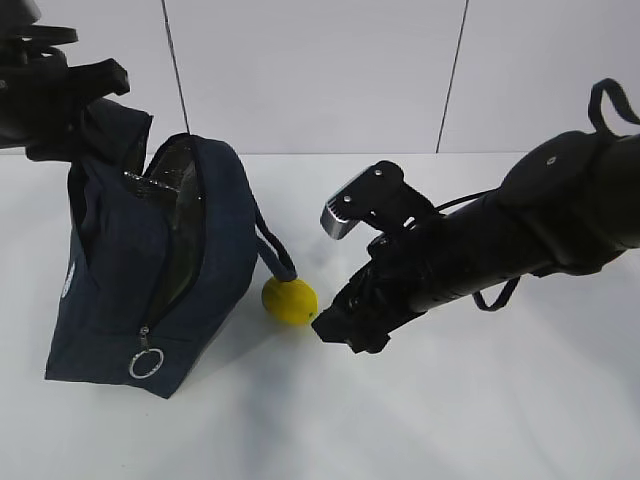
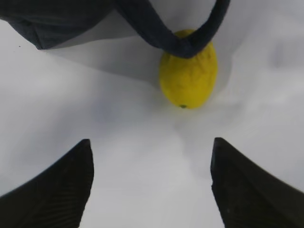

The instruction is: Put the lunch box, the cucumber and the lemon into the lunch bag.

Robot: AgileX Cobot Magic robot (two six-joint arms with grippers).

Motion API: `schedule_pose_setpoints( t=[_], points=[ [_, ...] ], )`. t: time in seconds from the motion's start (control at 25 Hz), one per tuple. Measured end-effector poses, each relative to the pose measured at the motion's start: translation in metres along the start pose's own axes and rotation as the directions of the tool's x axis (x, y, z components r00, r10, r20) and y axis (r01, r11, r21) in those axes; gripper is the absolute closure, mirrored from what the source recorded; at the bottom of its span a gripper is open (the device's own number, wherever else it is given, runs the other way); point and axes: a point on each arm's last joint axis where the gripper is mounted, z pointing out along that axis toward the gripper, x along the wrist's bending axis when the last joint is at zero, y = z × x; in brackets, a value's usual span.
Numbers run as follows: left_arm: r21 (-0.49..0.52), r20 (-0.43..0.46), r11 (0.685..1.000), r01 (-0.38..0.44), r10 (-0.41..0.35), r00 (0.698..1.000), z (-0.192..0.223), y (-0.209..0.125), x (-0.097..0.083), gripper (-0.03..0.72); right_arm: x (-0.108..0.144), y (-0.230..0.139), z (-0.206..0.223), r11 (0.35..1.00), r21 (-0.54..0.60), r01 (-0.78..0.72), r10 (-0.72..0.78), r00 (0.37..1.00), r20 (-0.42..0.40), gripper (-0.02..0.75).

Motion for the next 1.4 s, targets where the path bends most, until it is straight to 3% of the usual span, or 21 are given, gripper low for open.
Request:
schedule_pose_setpoints(
  t=[0.16,0.4,0.8,1.4],
  points=[
    [-0.001,-0.005,1.000,-0.014,0.014,1.000,0.000,0.000,0.000,0.695,0.000,-0.002,0.016,0.996,-0.062,0.063,-0.065,0.997,-0.042,0.153],
    [0.006,-0.009,0.999,-0.034,0.034,0.999,0.000,0.000,0.001,0.695,-0.005,-0.006,0.040,0.978,-0.151,0.142,-0.148,0.989,-0.025,0.150],
    [0.006,-0.009,0.999,-0.036,0.036,0.999,0.000,0.000,0.001,0.695,-0.016,0.010,0.046,0.965,-0.180,0.189,-0.186,0.982,0.032,0.150],
    [0.006,-0.009,0.999,-0.036,0.036,0.999,0.000,0.000,0.001,0.695,-0.032,0.008,0.087,0.975,-0.153,0.163,-0.161,0.987,0.021,0.150]
  ],
)
